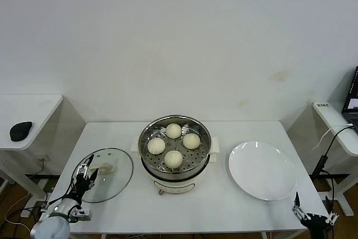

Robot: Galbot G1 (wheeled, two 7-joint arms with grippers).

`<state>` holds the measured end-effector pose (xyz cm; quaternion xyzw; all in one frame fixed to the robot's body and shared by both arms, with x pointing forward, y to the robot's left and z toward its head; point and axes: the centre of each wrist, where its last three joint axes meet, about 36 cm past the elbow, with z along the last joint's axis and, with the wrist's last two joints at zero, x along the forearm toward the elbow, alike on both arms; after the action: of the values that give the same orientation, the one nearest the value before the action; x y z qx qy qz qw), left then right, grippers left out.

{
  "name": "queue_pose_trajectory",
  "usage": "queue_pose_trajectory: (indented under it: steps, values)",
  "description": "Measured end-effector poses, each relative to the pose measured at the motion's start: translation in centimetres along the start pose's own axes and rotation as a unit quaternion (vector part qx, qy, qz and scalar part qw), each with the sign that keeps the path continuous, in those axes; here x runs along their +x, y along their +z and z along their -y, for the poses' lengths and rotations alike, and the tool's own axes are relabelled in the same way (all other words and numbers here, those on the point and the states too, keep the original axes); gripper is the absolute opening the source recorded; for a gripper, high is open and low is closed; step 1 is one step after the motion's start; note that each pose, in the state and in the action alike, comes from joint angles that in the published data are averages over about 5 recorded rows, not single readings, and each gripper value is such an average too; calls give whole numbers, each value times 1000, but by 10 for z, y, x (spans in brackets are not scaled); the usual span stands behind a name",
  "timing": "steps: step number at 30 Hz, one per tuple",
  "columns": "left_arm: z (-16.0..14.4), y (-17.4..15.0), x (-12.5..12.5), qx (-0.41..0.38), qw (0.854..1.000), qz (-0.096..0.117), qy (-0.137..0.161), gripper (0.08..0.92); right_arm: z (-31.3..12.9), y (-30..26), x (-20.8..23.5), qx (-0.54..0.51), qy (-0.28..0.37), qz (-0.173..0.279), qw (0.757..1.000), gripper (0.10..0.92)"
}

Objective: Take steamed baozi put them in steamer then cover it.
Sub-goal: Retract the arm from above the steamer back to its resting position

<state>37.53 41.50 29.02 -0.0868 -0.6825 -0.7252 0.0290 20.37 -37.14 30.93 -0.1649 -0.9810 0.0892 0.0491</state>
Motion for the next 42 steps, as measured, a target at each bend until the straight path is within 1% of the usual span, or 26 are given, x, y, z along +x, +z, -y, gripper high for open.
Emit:
queue_pose_trajectory:
  steps: [13, 16, 23, 30, 37, 39, 42]
  values:
    - [6, 0, -32, 3, 1000, -1, 6, 823, -2, 10, 5, 15, 2, -13, 1000, 823]
    - [7, 1, -36, 4, 1000, -2, 6, 787, -4, 12, 6, 18, 0, -15, 1000, 823]
    - [9, 5, -40, 5, 1000, -5, 15, 593, -8, 15, 5, 19, -5, -18, 1000, 823]
    - [15, 9, -45, 10, 1000, -8, 16, 385, -9, 16, 5, 24, -8, -18, 1000, 823]
    - [21, 13, -41, 17, 1000, -11, 7, 188, -10, 17, 6, 28, -12, -19, 999, 823]
    - [20, 15, -39, 17, 1000, -11, 1, 153, -11, 17, 6, 28, -14, -18, 999, 823]
    - [17, 18, -35, 13, 1000, -12, -10, 143, -13, 16, 5, 30, -16, -16, 999, 823]
